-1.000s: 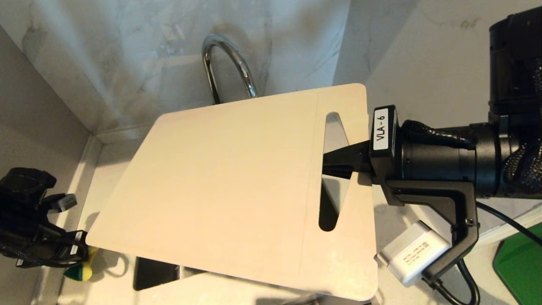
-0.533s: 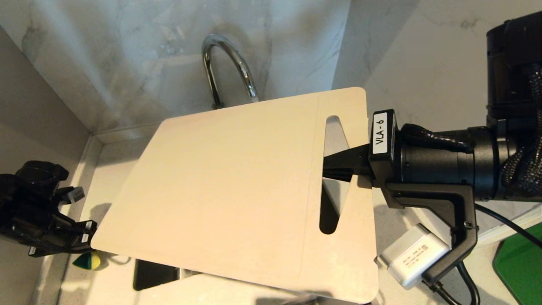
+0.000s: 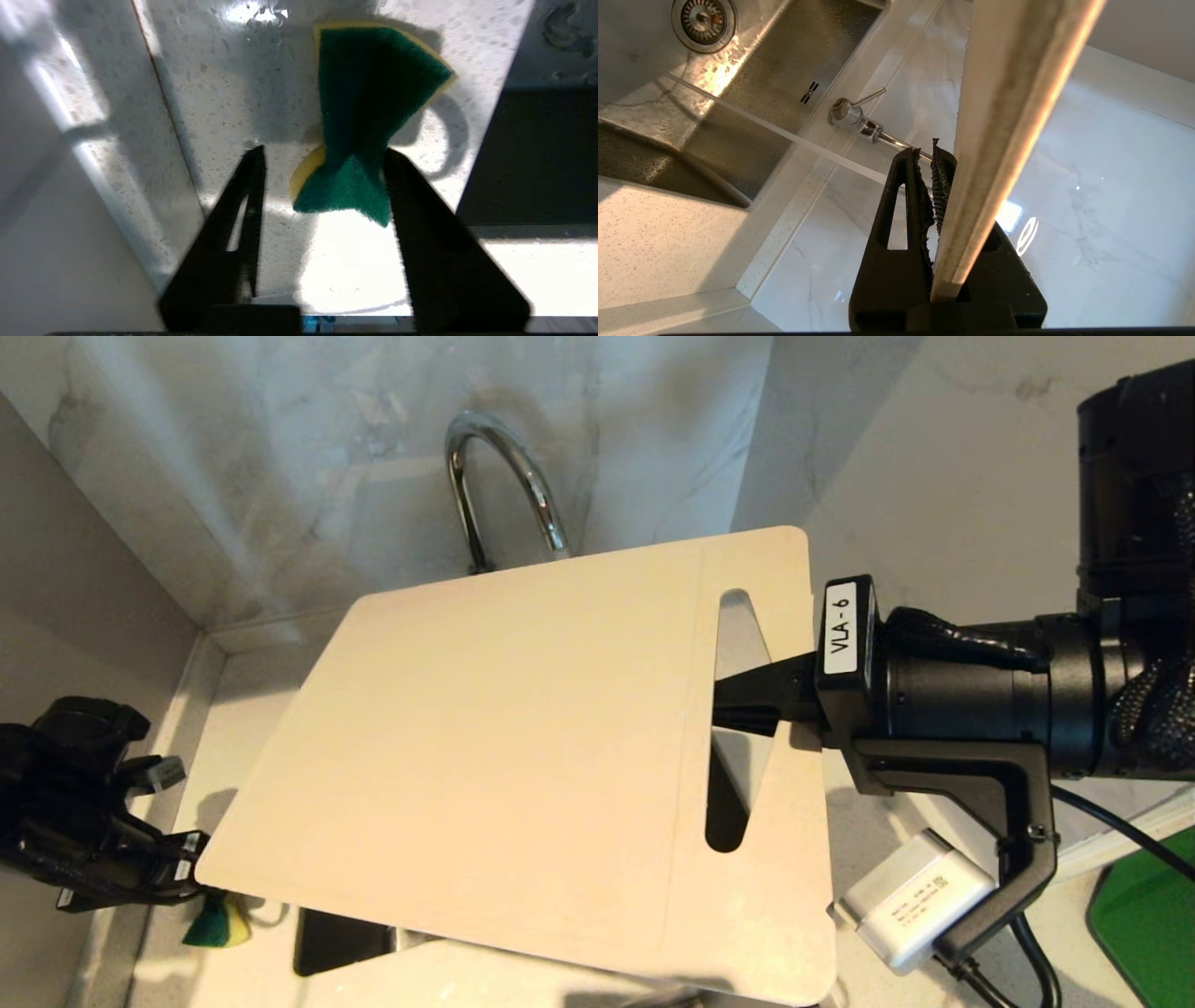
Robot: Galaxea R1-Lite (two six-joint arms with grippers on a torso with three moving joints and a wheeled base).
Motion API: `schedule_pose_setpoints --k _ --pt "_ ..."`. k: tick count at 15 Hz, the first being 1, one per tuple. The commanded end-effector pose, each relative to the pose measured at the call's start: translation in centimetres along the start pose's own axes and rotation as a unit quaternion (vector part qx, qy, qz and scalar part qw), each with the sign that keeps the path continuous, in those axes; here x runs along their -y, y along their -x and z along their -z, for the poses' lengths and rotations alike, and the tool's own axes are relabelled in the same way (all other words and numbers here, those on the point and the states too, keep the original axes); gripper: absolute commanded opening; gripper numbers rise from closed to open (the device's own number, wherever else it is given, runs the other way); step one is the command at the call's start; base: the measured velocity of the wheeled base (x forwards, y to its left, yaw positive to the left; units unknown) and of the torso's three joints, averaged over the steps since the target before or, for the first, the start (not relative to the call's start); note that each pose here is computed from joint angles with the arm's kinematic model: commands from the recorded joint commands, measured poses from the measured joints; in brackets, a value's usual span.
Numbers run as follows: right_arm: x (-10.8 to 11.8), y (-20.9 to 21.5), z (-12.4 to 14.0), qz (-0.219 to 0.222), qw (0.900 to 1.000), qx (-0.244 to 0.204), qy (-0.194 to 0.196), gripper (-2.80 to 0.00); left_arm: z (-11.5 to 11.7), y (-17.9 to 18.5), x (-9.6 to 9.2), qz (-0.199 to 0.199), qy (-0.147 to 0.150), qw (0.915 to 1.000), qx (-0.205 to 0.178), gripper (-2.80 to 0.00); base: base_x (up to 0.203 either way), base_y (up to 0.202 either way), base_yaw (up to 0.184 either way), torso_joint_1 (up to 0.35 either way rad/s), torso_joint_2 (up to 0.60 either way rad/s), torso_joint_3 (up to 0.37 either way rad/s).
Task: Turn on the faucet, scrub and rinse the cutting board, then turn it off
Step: Put down the cleaning cloth, then put down the cutting board
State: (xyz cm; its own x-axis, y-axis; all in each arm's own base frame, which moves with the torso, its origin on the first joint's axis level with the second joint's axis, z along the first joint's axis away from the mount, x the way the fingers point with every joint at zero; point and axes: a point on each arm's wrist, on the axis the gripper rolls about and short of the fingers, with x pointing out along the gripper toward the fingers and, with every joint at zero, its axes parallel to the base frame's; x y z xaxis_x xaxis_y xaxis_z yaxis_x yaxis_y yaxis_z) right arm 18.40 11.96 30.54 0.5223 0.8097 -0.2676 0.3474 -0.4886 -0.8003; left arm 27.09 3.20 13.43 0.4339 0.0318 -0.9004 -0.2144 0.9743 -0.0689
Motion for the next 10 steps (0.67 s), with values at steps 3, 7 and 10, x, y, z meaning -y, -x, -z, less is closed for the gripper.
schedule_pose_setpoints --k 3,7,10 --pt "-0.2 -0.1 -0.1 -0.002 1.0 0.004 0.004 -2.8 0.4 3.2 0.0 0.003 -0.016 0.9991 0.04 0.0 0.0 0.0 0.0 0.0 0.0 0.0" --pt "-0.2 0.0 -0.2 -0.002 1.0 0.003 0.005 -2.8 0.5 6.1 -0.1 0.005 -0.026 0.9965 0.08 0.0 0.0 0.0 0.0 0.0 0.0 0.0" --pt "-0.5 -0.1 -0.4 -0.006 1.0 0.007 0.002 -2.8 -0.1 11.2 -0.3 0.02 -0.021 0.9912 0.129 0.0 0.0 0.0 0.0 0.0 0.0 0.0"
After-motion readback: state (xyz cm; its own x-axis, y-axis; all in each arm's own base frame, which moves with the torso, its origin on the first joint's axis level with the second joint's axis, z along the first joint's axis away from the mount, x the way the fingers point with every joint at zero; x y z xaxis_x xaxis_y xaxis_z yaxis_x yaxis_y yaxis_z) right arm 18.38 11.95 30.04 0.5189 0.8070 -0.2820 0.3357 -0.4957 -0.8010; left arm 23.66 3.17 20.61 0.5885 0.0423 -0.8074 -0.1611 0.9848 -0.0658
